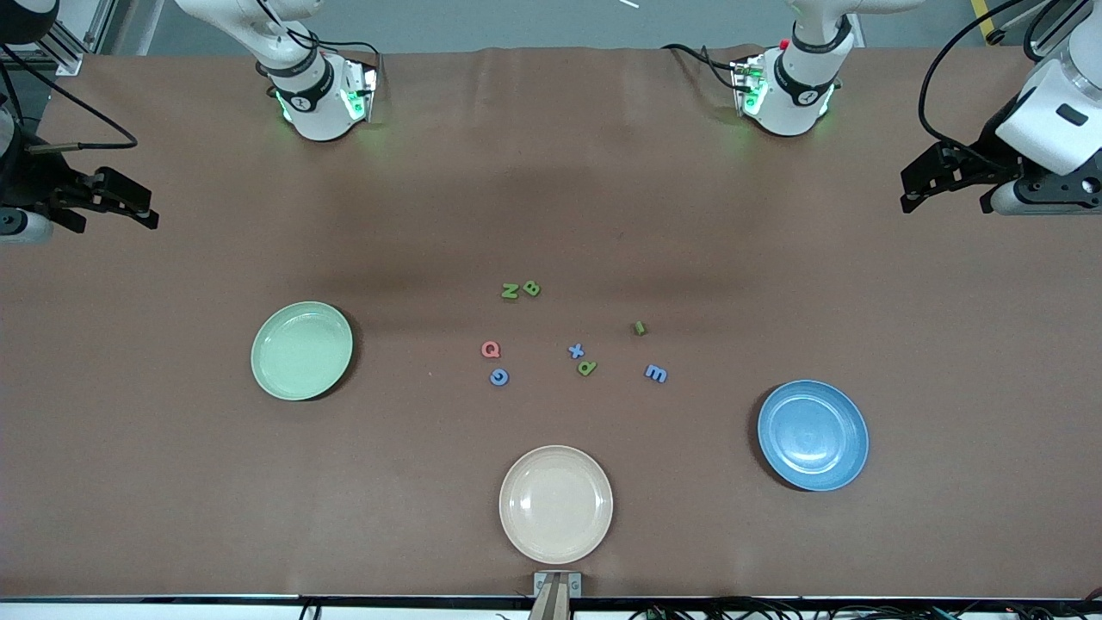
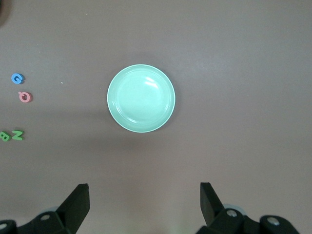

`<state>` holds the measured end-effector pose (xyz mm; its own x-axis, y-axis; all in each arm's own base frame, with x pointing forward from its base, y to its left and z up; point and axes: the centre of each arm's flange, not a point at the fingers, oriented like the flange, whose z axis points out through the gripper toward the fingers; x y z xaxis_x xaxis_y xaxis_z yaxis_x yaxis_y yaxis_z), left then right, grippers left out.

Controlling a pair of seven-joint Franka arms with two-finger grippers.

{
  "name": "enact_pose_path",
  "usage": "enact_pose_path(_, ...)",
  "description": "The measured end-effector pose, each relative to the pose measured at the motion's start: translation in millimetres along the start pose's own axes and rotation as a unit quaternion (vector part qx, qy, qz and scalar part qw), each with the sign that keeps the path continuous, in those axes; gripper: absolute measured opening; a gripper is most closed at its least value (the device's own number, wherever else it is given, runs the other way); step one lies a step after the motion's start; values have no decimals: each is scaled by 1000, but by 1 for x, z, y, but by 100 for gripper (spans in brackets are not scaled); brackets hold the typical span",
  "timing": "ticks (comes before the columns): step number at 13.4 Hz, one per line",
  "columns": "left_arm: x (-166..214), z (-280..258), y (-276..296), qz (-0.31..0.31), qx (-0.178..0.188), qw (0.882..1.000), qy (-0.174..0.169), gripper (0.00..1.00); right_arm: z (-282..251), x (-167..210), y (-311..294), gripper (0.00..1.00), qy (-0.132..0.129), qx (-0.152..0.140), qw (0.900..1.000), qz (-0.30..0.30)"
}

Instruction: Sort upper and lower case letters into plates

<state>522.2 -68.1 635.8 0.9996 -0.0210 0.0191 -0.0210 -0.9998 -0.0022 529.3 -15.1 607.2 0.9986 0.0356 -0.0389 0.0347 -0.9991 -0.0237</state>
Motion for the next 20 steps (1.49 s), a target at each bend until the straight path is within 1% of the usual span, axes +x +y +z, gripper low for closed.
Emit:
enact_pose_path(5, 2, -5, -2, 1, 11, 1000, 6, 100, 0, 0, 0, 100, 0, 0, 1000, 0)
enact_pose_path(7, 8, 2, 6, 6, 11, 1000, 1, 100, 0, 0, 1, 100, 0, 0, 1000, 0)
enact_pose_path(9, 21, 30, 32, 3, 13, 1000, -20, 100, 0, 0, 1, 100, 0, 0, 1000, 1)
enact_pose_path(11, 42, 72, 71, -16, 9, 999, -30, 100, 0, 0, 2, 100, 0, 0, 1000, 1)
enact_pose_path(13, 63, 126, 116, -53, -1, 998, -34, 100, 0, 0, 2, 100, 0, 0, 1000, 2)
enact_pose_path(14, 71, 155, 137, -82, -5, 996, -37, 100, 0, 0, 2, 100, 0, 0, 1000, 2)
enact_pose_path(16, 83, 212, 168, -151, 0, 988, -41, 100, 0, -1, 2, 100, 0, 0, 1000, 2)
enact_pose_path(17, 87, 238, 179, -189, 7, 981, -43, 100, 0, -1, 2, 100, 0, 0, 1000, 2)
enact_pose_path(18, 89, 262, 193, -232, 9, 972, -43, 100, -1, -1, 2, 100, 1, 0, 1000, 2)
enact_pose_path(20, 90, 310, 223, -311, 1, 950, -39, 100, -6, 0, 2, 100, 7, 0, 1000, 2)
